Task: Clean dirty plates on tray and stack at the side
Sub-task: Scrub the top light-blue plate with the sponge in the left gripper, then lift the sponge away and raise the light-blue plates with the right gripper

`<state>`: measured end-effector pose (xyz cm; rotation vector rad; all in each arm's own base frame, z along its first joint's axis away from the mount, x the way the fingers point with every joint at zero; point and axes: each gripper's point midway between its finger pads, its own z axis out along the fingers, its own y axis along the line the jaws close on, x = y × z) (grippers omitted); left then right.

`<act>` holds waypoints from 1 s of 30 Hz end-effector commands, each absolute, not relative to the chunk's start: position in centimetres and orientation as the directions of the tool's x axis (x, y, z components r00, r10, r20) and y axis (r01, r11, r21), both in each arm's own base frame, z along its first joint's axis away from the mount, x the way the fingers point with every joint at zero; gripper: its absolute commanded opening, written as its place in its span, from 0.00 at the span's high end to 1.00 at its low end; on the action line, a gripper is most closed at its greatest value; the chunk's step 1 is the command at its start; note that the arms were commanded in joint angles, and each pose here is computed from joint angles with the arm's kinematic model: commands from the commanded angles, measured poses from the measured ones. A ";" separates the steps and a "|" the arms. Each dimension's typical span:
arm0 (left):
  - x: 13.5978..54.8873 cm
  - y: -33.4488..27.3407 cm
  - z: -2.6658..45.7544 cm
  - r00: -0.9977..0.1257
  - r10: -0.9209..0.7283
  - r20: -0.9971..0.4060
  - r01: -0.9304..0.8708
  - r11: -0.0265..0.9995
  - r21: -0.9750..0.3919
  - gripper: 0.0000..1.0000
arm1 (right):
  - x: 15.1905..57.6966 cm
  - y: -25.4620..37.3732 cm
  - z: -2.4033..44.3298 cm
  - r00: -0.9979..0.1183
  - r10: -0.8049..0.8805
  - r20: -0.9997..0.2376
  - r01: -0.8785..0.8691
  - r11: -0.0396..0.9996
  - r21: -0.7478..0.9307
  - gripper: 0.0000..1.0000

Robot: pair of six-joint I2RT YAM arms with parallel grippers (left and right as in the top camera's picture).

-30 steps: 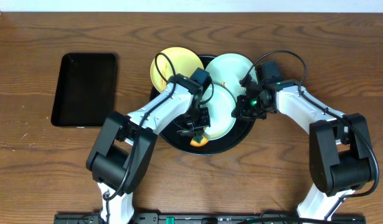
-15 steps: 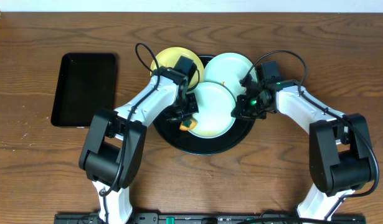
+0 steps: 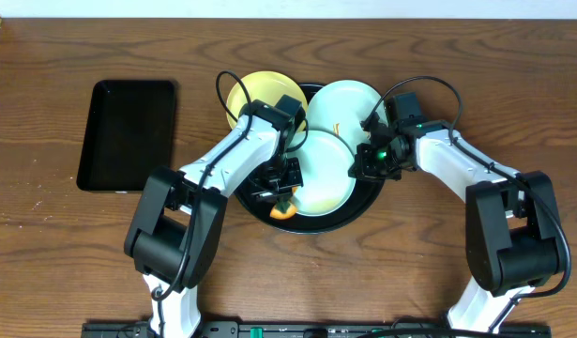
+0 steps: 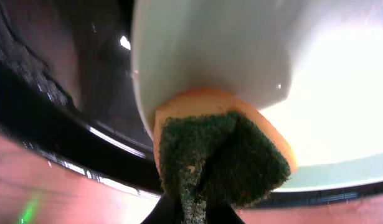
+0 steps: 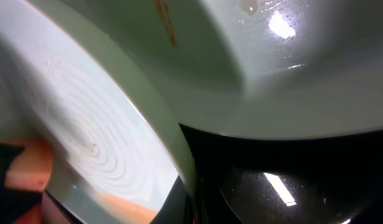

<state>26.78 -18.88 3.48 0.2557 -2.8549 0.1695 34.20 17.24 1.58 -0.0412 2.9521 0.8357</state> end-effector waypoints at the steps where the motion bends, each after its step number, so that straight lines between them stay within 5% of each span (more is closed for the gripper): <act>1: 25.9 -20.1 4.2 -0.935 -0.128 0.329 -0.189 0.969 -0.161 0.93 | 34.4 16.9 1.5 -0.997 0.002 -0.080 -0.041 0.850 0.525 0.99; 8: 25.3 -25.4 5.6 -0.936 0.029 0.351 -0.127 0.902 -0.413 0.93 | 34.4 16.9 1.5 -0.997 -0.001 -0.081 -0.043 0.850 0.525 0.99; 13: 26.3 -26.3 6.1 -0.950 0.043 0.311 -0.110 0.883 -0.457 0.93 | 34.3 17.0 1.6 -0.997 -0.003 -0.079 -0.045 0.846 0.532 0.99; 23: 35.5 -23.7 15.3 -0.997 -0.072 0.028 -0.075 0.800 -0.595 0.93 | 34.5 17.1 2.3 -0.994 -0.020 -0.108 -0.076 0.840 0.537 0.99; 30: 39.2 -17.7 17.2 -0.972 -0.233 -0.019 -0.174 0.776 -0.607 0.93 | 36.1 16.0 6.9 -0.960 -0.021 -0.279 -0.155 0.871 0.466 0.99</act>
